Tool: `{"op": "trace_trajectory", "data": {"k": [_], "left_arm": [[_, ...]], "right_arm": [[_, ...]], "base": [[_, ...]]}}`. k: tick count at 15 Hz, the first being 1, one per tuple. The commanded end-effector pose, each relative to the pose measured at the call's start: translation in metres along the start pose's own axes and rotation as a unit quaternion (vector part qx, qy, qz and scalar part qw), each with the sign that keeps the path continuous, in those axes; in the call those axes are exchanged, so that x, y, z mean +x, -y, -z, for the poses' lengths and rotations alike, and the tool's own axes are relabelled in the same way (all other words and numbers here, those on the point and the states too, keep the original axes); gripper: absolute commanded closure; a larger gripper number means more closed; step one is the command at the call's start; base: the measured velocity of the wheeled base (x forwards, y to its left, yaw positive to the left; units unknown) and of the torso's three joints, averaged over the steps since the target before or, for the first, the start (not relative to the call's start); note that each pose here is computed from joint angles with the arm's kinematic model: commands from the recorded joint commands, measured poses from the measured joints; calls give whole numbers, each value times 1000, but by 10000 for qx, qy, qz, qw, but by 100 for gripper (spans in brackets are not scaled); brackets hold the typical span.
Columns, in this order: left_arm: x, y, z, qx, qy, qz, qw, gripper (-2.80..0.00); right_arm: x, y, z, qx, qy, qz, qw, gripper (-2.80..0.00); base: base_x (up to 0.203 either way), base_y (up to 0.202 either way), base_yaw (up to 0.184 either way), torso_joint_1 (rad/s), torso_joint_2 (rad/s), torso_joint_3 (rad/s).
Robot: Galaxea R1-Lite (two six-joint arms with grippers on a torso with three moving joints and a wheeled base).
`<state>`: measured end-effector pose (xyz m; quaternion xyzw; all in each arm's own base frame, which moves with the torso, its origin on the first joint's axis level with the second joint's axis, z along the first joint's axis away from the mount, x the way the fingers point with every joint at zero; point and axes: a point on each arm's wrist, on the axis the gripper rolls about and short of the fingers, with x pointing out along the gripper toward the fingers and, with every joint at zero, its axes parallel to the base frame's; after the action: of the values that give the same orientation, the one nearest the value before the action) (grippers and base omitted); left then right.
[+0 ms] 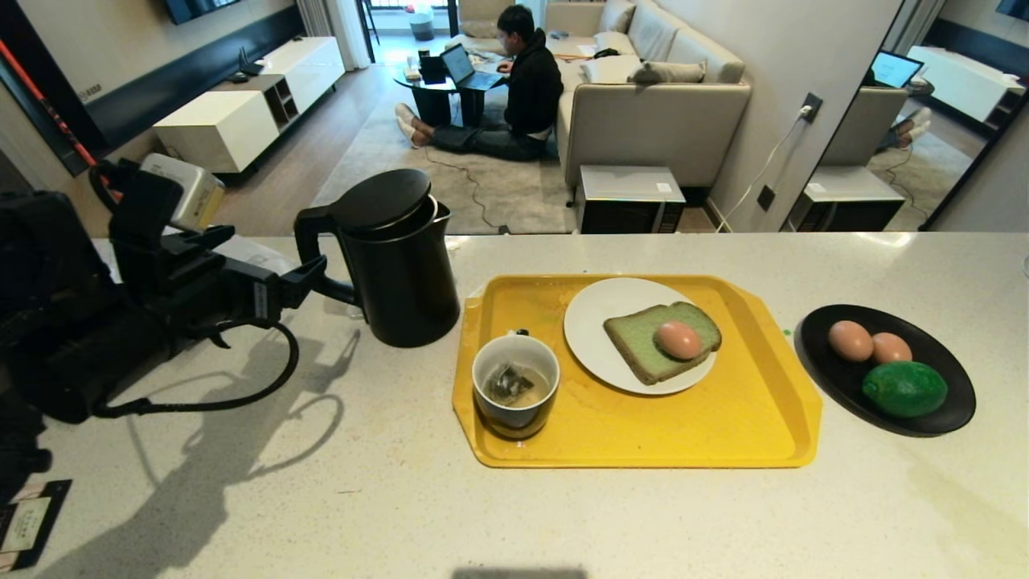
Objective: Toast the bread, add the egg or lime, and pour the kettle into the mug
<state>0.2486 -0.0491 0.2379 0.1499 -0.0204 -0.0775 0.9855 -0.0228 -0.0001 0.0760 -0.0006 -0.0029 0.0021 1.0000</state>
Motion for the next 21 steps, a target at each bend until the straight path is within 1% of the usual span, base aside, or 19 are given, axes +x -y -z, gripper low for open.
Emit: {"op": "trace_trajectory", "data": {"k": [1, 2, 3, 5, 7, 8, 11, 13, 14, 16, 18, 21], "left_arm": [[-51, -6, -33, -17, -168, 181, 9997, 0], [-65, -9, -45, -71, -312, 257, 9992, 0], [-70, -12, -56, -117, -296, 274, 9991, 0], [-69, -18, -76, -216, -291, 303, 9989, 0], [-50, -14, -87, -433, -315, 420, 9977, 0], [-36, -11, -94, -570, -283, 474, 9968, 0], [-2, -8, -114, -854, -170, 540, 9947, 0], [14, -7, -126, -1034, -245, 589, 9926, 0], [19, -6, -129, -1144, -405, 628, 9906, 0], [32, -2, -128, -1322, -744, 729, 9857, 0], [47, 8, -121, -1499, -931, 828, 9808, 0], [62, 17, -110, -1633, -1140, 895, 9759, 0]], "right_arm": [[0, 0, 0, -8, 2, -2, 10000, 0], [0, 0, 0, -2, 2, -2, 10000, 0], [0, 0, 0, -8, 2, -2, 10000, 0], [0, 0, 0, -9, 2, -2, 10000, 0], [0, 0, 0, -1, 2, -2, 10000, 0], [0, 0, 0, -9, -6, -2, 10000, 0], [0, 0, 0, -7, 2, -2, 10000, 0], [0, 0, 0, -6, 2, -2, 10000, 0], [0, 0, 0, -1, -6, -2, 10000, 0], [0, 0, 0, -1, 2, -2, 10000, 0], [0, 0, 0, -6, -5, -2, 10000, 0], [0, 0, 0, -5, -3, -2, 10000, 0]], "base": [[0, 0, 0, 0, 0, 0], [0, 0, 0, 0, 0, 0], [0, 0, 0, 0, 0, 0], [0, 0, 0, 0, 0, 0], [0, 0, 0, 0, 0, 0], [0, 0, 0, 0, 0, 0], [0, 0, 0, 0, 0, 0], [0, 0, 0, 0, 0, 0], [0, 0, 0, 0, 0, 0], [0, 0, 0, 0, 0, 0], [0, 0, 0, 0, 0, 0], [0, 0, 0, 0, 0, 0]]}}
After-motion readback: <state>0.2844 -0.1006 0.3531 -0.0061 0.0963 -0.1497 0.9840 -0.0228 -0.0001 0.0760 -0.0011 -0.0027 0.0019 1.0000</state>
